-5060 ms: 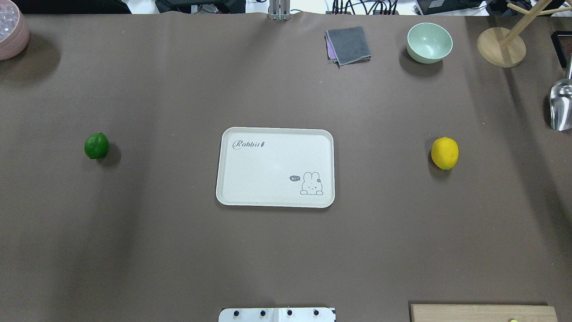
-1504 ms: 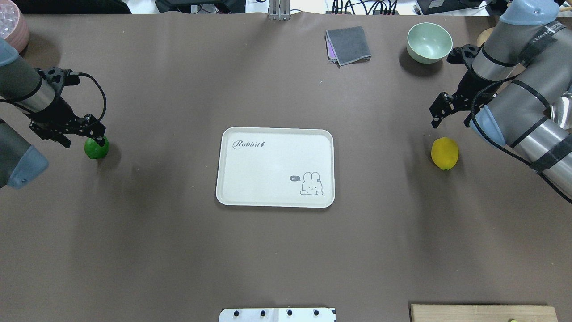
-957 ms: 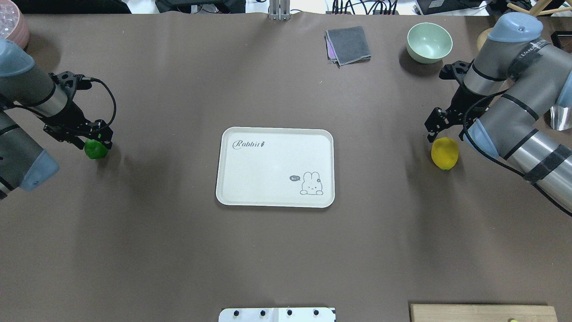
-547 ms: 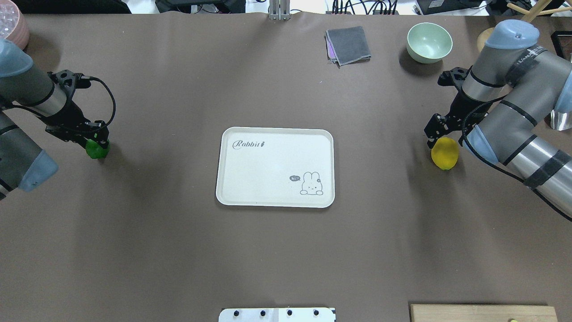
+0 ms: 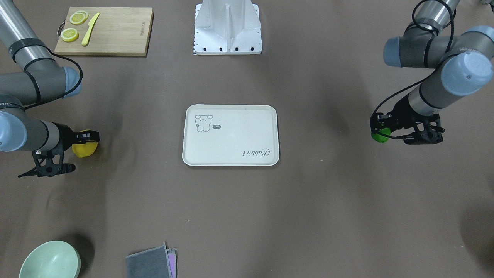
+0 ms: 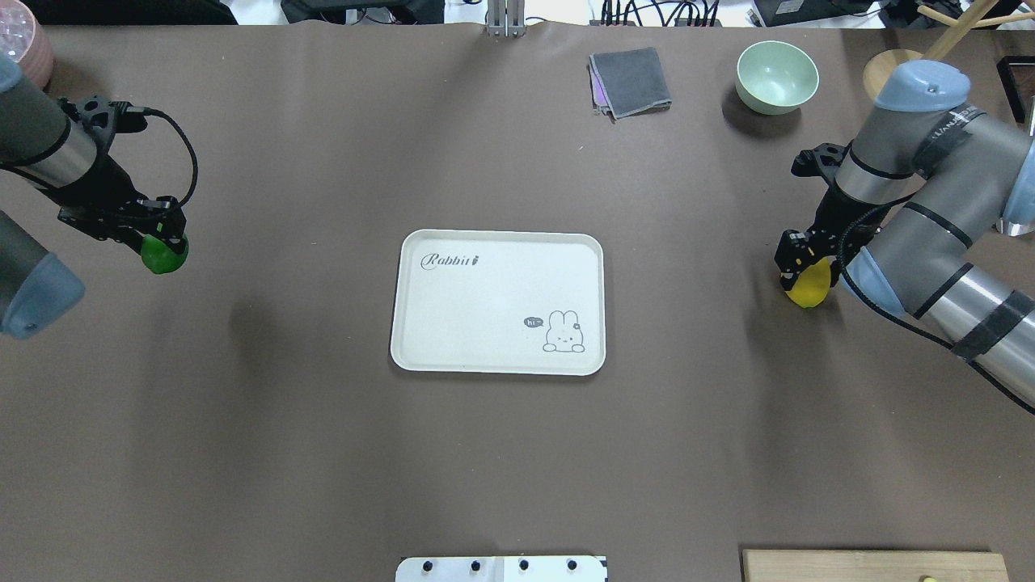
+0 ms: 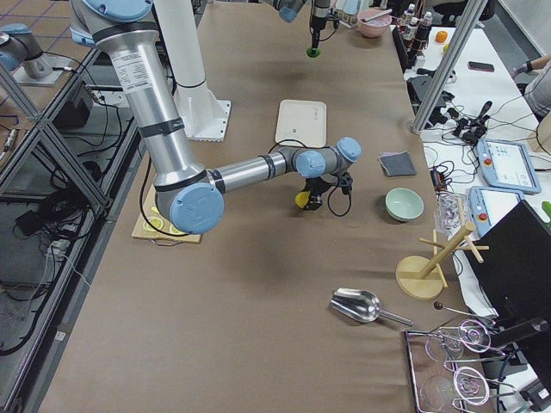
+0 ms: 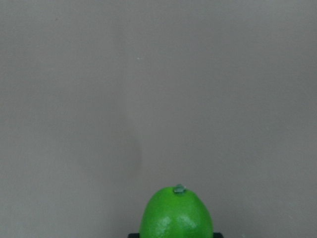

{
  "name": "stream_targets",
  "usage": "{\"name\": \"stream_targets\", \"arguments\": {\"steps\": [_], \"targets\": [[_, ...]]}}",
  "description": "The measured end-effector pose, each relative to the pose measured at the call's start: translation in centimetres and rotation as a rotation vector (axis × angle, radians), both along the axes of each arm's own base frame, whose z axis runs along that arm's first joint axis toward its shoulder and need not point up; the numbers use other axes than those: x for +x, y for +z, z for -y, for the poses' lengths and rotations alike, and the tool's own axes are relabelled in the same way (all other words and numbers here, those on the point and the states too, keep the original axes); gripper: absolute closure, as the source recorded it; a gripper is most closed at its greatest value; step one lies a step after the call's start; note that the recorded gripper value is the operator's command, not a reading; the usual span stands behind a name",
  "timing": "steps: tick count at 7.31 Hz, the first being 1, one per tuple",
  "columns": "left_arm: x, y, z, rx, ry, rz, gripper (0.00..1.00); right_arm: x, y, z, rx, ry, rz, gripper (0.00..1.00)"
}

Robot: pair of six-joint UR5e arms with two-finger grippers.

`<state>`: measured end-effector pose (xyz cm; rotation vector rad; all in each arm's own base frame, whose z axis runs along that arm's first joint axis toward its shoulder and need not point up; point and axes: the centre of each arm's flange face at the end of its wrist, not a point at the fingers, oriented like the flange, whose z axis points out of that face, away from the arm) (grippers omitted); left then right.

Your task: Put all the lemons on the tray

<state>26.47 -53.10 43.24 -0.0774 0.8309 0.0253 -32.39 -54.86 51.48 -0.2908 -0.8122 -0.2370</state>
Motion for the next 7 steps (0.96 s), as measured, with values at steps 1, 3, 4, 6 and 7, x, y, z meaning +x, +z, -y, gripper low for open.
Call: {"name": "stream_targets", "arguments": {"steps": [1,3,4,6,7], "targets": [[-0.5,-2.3,-0.4,-0.012,-0.003,0.011,1.00,0.1,-0.2,0.0,0.001,0.001,0.003,0.88],[-1.1,-5.9,-1.3,-0.037,-0.010,0.026,1.00,0.9,-1.9,0.9,0.020,0.018,0.033,0.87],[-1.2,-7.7,-1.4,-0.054,-0.011,0.038,1.00,1.1,-4.0,1.8,0.032,0.029,0.066,0.86],[0.1,-10.7,0.3,-0.100,-0.022,0.063,1.00,0.4,-9.3,4.5,0.054,0.048,0.120,0.87],[0.6,-11.6,1.0,-0.123,-0.040,0.069,1.00,-0.6,-12.3,6.0,0.052,0.058,0.146,0.87]]}}
